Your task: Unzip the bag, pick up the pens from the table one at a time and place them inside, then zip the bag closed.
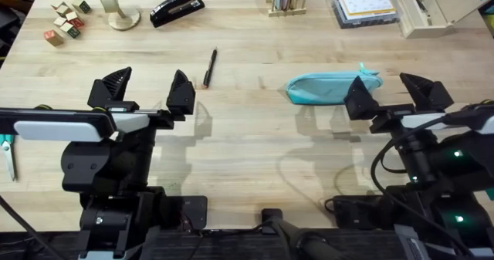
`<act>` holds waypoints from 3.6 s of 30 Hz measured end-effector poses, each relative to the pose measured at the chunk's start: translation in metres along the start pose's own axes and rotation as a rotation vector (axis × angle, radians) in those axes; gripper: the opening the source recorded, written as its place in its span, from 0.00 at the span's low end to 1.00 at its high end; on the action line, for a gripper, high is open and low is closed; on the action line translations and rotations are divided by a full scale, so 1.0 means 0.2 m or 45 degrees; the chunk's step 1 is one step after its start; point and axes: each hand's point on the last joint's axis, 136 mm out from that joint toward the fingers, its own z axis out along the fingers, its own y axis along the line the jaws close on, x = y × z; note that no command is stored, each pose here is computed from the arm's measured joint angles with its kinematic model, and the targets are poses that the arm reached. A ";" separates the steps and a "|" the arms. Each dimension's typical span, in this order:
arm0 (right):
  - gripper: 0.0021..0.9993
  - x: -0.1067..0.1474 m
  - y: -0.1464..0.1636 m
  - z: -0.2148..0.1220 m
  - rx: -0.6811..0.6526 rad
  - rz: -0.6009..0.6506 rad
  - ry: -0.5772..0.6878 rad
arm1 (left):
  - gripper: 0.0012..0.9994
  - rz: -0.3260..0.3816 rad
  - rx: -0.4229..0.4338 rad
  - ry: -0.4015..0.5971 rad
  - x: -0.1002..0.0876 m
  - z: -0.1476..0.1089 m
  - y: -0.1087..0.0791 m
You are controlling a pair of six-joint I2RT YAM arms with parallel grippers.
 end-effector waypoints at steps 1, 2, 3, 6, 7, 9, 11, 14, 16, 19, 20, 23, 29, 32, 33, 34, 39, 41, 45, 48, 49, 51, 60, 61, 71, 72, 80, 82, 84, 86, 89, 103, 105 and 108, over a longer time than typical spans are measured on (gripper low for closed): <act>1.00 0.00 0.00 0.00 0.000 0.000 0.000 | 1.00 0.000 0.005 0.000 0.00 0.00 -0.01; 1.00 0.00 0.00 0.00 0.000 0.000 0.001 | 1.00 0.001 0.005 0.000 0.00 0.00 -0.01; 1.00 0.00 0.00 0.00 0.000 0.000 0.003 | 1.00 0.000 0.005 0.000 0.00 0.00 -0.01; 1.00 0.01 0.00 0.00 0.000 0.000 0.006 | 1.00 0.000 0.005 0.000 0.00 0.00 -0.01; 1.00 0.01 0.00 0.00 0.000 0.000 0.006 | 1.00 0.001 0.005 -0.001 0.00 0.00 -0.01; 1.00 0.01 0.00 0.00 0.000 0.000 0.006 | 1.00 0.001 0.005 -0.001 0.00 0.00 -0.01; 1.00 0.01 0.00 0.00 0.000 0.000 0.006 | 1.00 0.000 0.005 -0.001 0.00 0.00 -0.01; 1.00 0.00 0.00 0.00 -0.001 0.000 0.005 | 1.00 0.001 0.005 -0.001 0.00 0.00 -0.01; 1.00 0.00 0.00 0.00 -0.001 0.000 0.004 | 1.00 0.002 0.005 -0.001 0.00 0.00 -0.01; 1.00 0.01 0.00 0.00 -0.003 0.000 0.008 | 1.00 0.005 0.005 -0.001 0.00 0.00 -0.01; 1.00 0.01 0.00 0.00 -0.005 0.000 0.009 | 1.00 0.008 0.005 -0.001 0.00 0.00 -0.01; 1.00 0.01 0.01 0.00 -0.016 0.000 0.018 | 0.99 0.021 0.005 -0.002 0.00 0.00 -0.01; 1.00 0.05 0.03 -0.04 -0.045 0.007 0.145 | 0.99 0.036 0.004 0.046 0.00 -0.01 0.00; 1.00 0.09 0.05 -0.08 -0.066 -0.007 0.237 | 0.99 0.053 0.000 0.043 -0.10 -0.03 0.00; 1.00 0.08 0.05 -0.09 -0.070 -0.020 0.248 | 0.99 0.055 0.000 0.036 -0.15 -0.04 0.00; 1.00 0.06 0.05 -0.10 -0.074 -0.034 0.248 | 0.99 0.059 0.000 0.026 -0.19 -0.04 0.00; 1.00 -0.20 0.05 -0.15 -0.080 -0.083 0.172 | 0.99 0.063 -0.001 0.015 -0.39 -0.03 0.00; 1.00 -0.28 0.05 -0.17 -0.082 -0.091 0.166 | 0.99 0.064 0.000 0.026 -0.45 -0.01 0.00; 1.00 -0.52 0.05 -0.16 -0.088 -0.100 0.201 | 0.99 0.063 0.008 0.100 -0.60 0.09 0.00; 1.00 -0.68 0.05 -0.12 -0.089 -0.103 0.206 | 0.99 0.062 0.039 0.142 -0.68 0.15 -0.02; 1.00 -0.70 0.05 -0.12 -0.089 -0.101 0.222 | 0.99 0.061 0.049 0.152 -0.69 0.16 -0.03; 1.00 -0.71 0.05 -0.11 -0.092 -0.099 0.262 | 0.99 0.060 0.064 0.172 -0.71 0.18 -0.04; 1.00 -0.71 0.05 -0.04 -0.099 -0.089 0.400 | 0.99 0.048 0.140 0.305 -0.71 0.22 -0.09; 1.00 -0.71 0.05 -0.04 -0.099 -0.089 0.398 | 0.99 0.048 0.154 0.318 -0.71 0.22 -0.10; 1.00 -0.70 0.05 -0.05 -0.099 -0.089 0.408 | 0.99 0.251 0.560 0.409 -0.58 0.18 -0.38; 1.00 -0.70 0.05 -0.05 -0.101 -0.102 0.408 | 0.99 0.333 0.738 0.433 -0.52 0.16 -0.54; 1.00 -0.70 0.05 -0.05 -0.107 -0.136 0.406 | 0.99 0.414 1.022 0.521 -0.35 0.15 -0.84; 1.00 -0.70 0.05 -0.05 -0.107 -0.137 0.406 | 0.99 0.429 1.087 0.534 -0.31 0.15 -0.92; 1.00 -0.70 0.05 -0.05 -0.107 -0.140 0.407 | 0.99 0.457 1.197 0.529 -0.25 0.15 -1.08; 1.00 -0.70 0.05 -0.05 -0.108 -0.141 0.406 | 0.99 0.469 1.244 0.515 -0.23 0.16 -1.16; 1.00 -0.70 0.05 -0.05 -0.108 -0.146 0.406 | 0.99 0.482 1.305 0.485 -0.20 0.17 -1.27; 1.00 -0.70 0.05 -0.05 -0.111 -0.164 0.407 | 0.99 0.515 1.416 0.546 0.02 0.18 -1.48; 1.00 -0.70 0.05 -0.05 -0.112 -0.164 0.409 | 0.99 0.515 1.416 0.541 0.02 0.19 -1.48; 1.00 -0.70 0.05 -0.05 -0.112 -0.164 0.409 | 0.99 0.514 1.415 0.537 0.02 0.19 -1.48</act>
